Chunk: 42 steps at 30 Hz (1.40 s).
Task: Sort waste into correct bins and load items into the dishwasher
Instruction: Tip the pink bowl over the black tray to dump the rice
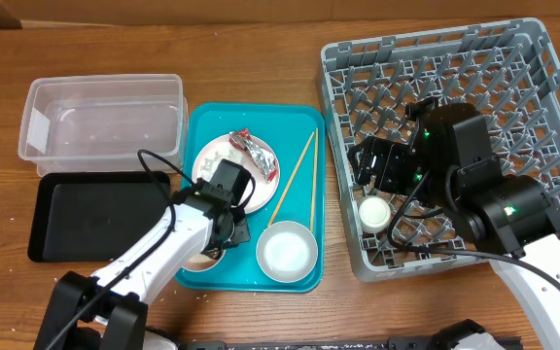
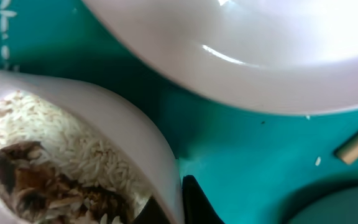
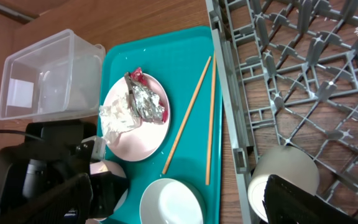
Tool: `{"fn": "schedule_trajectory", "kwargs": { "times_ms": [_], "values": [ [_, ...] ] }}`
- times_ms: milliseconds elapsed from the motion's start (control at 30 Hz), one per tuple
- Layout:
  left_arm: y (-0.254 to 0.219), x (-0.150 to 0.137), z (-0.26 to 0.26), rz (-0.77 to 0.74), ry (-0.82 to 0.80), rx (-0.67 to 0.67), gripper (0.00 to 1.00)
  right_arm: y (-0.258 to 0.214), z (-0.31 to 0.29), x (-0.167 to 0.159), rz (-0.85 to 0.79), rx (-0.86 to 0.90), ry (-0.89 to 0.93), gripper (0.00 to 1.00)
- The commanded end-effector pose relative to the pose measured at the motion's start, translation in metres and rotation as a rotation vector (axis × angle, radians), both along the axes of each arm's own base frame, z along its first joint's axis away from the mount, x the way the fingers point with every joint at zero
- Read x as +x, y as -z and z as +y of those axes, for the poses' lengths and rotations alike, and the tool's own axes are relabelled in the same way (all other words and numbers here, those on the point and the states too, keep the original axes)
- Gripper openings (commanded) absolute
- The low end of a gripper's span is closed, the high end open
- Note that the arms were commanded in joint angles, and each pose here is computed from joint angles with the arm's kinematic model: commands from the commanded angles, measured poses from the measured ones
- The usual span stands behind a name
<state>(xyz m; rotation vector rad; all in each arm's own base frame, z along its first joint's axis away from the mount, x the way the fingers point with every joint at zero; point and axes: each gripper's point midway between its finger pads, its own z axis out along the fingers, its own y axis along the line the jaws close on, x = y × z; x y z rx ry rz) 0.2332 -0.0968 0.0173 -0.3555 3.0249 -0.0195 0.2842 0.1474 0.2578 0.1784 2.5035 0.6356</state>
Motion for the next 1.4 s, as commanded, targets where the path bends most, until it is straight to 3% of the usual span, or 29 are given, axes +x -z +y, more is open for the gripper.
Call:
{"fn": "schedule_trajectory", "kwargs": {
  "times_ms": [0, 100, 267, 400, 467, 567, 767, 1367],
  "values": [
    [-0.035, 0.007, -0.01, -0.029, 0.001, -0.055, 0.04, -0.007, 0.002, 0.001, -0.015, 0.009, -0.002, 0.9],
    [-0.073, 0.012, -0.009, -0.082, -0.016, -0.091, 0.04, -0.007, 0.002, 0.001, -0.015, 0.009, -0.002, 0.9],
    [-0.12, 0.028, 0.015, -0.178, -0.073, -0.339, 0.04, -0.007, 0.002, 0.001, -0.015, 0.009, -0.002, 0.91],
    [-0.137, 0.039, 0.056, -0.228, -0.162, -0.611, 0.04, -0.007, 0.002, 0.001, -0.015, 0.009, -0.002, 0.9],
    [-0.15, 0.047, 0.093, -0.323, -0.248, -0.829, 0.04, -0.006, 0.002, 0.0, -0.014, 0.009, -0.003, 0.9],
    [-0.149, 0.056, 0.125, -0.405, -0.312, -0.966, 0.04, -0.006, 0.002, 0.0, -0.014, 0.009, -0.002, 0.9],
    [-0.173, 0.08, 0.144, -0.587, -0.384, -1.456, 0.04, -0.006, 0.002, 0.0, -0.012, 0.008, -0.002, 0.9],
    [-0.167, 0.078, 0.159, -0.566, -0.494, -1.494, 0.04, -0.006, 0.002, 0.0, -0.012, 0.006, -0.005, 0.9]
  ]
}}
